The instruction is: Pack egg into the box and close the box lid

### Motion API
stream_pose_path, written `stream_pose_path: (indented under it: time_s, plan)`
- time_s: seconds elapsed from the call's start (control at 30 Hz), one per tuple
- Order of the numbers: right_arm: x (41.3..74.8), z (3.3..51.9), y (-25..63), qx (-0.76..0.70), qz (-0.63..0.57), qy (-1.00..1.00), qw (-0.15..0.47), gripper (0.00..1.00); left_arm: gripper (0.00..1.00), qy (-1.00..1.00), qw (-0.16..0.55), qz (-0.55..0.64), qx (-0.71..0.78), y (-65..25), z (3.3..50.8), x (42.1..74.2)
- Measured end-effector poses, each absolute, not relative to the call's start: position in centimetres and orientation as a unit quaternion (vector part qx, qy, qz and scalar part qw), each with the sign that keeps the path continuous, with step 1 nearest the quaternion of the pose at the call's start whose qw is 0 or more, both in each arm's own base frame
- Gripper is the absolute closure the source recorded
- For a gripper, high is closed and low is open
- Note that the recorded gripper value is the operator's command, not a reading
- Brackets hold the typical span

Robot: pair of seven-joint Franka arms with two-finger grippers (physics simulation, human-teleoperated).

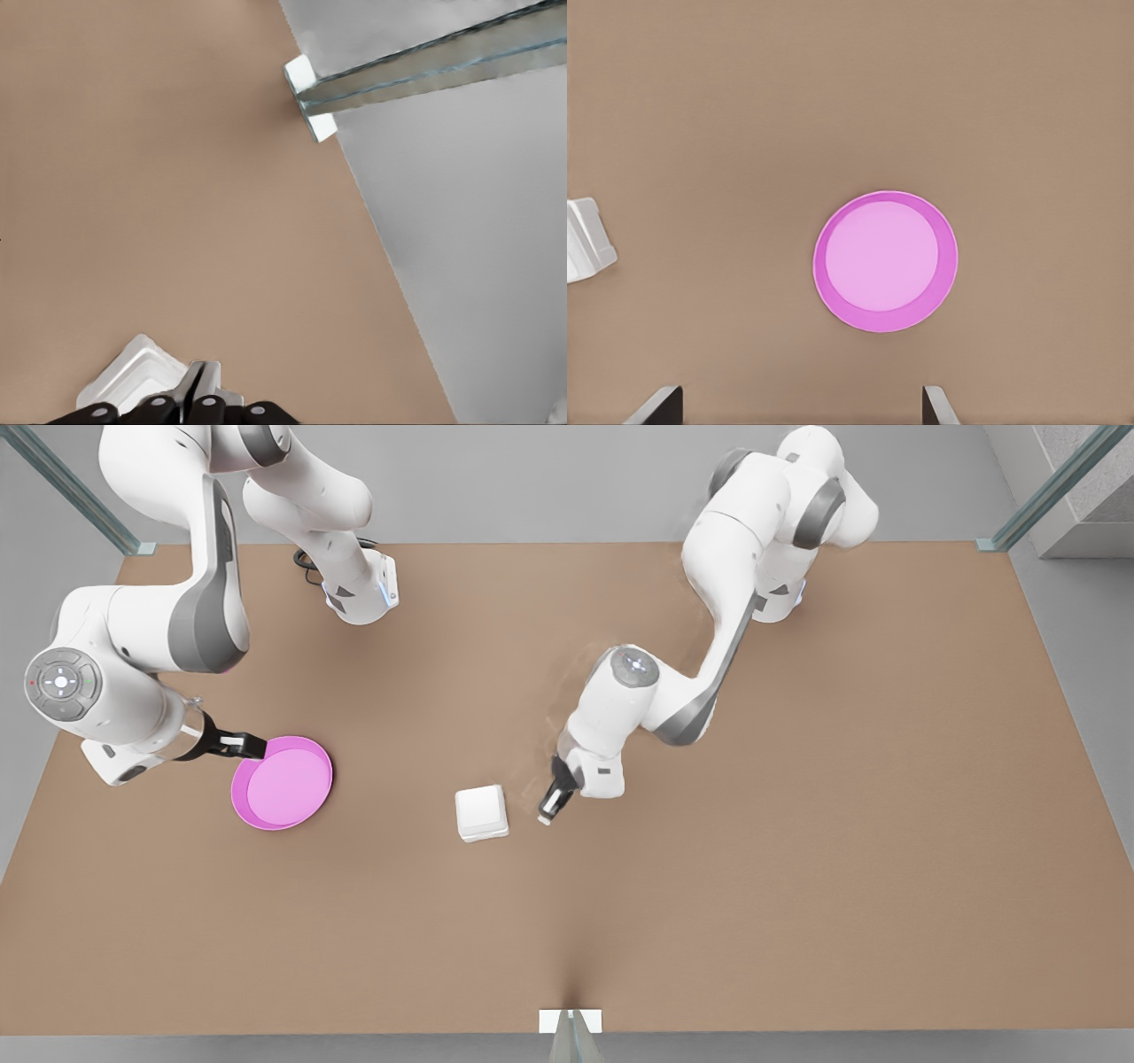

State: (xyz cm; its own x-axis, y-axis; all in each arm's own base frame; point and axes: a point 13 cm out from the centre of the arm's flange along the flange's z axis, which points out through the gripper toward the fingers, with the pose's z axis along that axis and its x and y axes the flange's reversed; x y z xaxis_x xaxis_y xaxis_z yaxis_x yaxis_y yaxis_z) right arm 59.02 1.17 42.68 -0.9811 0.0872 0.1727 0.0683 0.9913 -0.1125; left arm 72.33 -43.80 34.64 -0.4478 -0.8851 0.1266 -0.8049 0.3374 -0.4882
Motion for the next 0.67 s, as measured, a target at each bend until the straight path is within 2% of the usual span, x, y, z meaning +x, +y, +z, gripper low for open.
stream_pose_path:
  time_s: [0.03, 0.07, 0.1, 0.13, 0.17, 0.23, 0.3, 0.37, 0.47, 0.67]
  plan:
    - [59.0, 42.7, 1.3, -0.038, 0.053, -0.994, 0.09, 0.0, 0.0, 0.796, 0.085, -0.205, -0.564, -30.2, 36.1, 77.0]
    - [58.9, 42.7, 1.3, -0.038, 0.053, -0.994, 0.09, 0.0, 0.0, 0.805, 0.078, -0.15, -0.569, -21.6, 35.8, 77.5]
    - [58.9, 42.6, 1.4, -0.037, 0.054, -0.994, 0.091, 0.0, 0.0, 0.818, 0.069, -0.102, -0.561, -15.1, 36.6, 76.5]
    - [58.9, 42.6, 1.4, -0.037, 0.054, -0.994, 0.091, 0.0, 0.0, 0.835, 0.073, -0.079, -0.54, -11.1, 41.3, 74.6]
    - [58.9, 42.6, 1.4, -0.037, 0.054, -0.994, 0.092, 0.0, 0.0, 0.853, 0.072, -0.068, -0.512, -8.7, 46.5, 71.2]
    - [58.8, 42.6, 1.5, -0.036, 0.055, -0.993, 0.093, 0.0, 0.0, 0.894, 0.055, -0.045, -0.442, -6.3, 51.8, 65.3]
    - [58.8, 42.6, 1.6, -0.034, 0.055, -0.993, 0.094, 0.0, 0.0, 0.93, 0.022, -0.008, -0.367, -5.7, 51.8, 61.0]
    - [58.7, 42.6, 1.6, -0.034, 0.055, -0.993, 0.095, 0.0, 0.0, 0.954, -0.006, 0.018, -0.298, -5.5, 50.9, 58.2]
    - [58.7, 42.5, 1.6, -0.034, 0.055, -0.993, 0.095, 0.0, 0.0, 0.976, -0.033, 0.038, -0.212, -5.0, 50.4, 56.4]
    - [58.7, 42.5, 1.7, -0.033, 0.055, -0.993, 0.096, 0.0, 0.0, 0.993, -0.069, 0.047, -0.082, -4.2, 49.3, 55.4]
